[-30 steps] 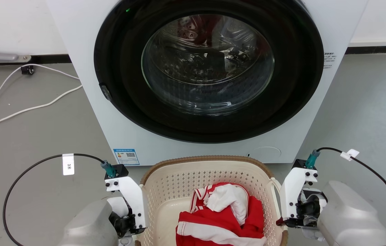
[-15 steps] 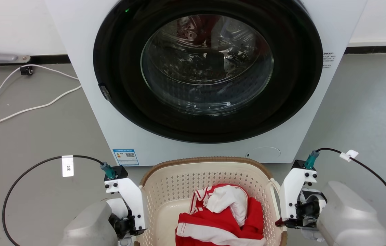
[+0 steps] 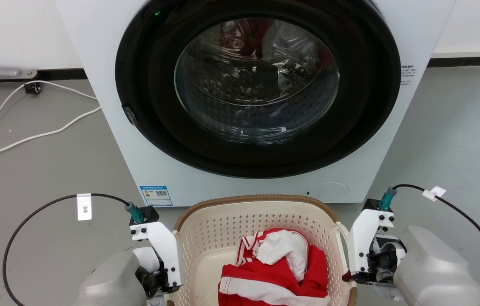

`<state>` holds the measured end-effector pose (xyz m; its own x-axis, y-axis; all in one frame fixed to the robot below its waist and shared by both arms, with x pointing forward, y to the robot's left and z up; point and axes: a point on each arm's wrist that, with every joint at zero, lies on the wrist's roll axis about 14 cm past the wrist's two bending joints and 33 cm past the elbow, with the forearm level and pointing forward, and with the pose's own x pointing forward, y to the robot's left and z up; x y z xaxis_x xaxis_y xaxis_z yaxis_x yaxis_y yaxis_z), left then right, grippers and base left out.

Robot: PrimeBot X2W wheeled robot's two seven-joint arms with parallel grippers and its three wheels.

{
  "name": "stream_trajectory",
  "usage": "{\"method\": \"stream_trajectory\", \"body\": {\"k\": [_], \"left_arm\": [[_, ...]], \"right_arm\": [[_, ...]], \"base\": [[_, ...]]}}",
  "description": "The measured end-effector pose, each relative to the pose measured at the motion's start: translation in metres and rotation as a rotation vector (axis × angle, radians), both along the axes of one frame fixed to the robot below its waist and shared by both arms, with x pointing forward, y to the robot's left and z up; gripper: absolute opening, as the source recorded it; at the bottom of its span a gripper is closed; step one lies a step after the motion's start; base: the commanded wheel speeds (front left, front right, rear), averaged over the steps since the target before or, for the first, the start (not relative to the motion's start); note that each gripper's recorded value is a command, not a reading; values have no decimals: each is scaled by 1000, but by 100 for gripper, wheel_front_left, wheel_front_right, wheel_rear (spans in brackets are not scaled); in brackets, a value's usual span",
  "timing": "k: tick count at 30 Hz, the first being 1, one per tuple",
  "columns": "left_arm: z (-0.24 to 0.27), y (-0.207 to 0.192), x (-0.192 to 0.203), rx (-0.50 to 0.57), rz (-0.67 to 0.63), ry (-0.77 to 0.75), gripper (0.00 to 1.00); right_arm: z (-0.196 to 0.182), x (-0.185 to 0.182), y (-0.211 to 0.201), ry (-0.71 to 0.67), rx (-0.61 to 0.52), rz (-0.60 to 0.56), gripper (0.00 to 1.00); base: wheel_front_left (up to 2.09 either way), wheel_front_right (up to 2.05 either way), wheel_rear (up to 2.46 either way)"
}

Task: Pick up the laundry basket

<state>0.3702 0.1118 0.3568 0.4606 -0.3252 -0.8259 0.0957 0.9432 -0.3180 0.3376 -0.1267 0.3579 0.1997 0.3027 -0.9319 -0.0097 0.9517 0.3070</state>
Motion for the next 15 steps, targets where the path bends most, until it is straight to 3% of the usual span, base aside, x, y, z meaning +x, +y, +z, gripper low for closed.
{"method": "stream_trajectory", "body": {"k": [15], "left_arm": [[-1,0,0,0,1,-1,0]], "right_arm": [[0,0,1,-2,6,-4,0]], "base": [[0,0,0]]}}
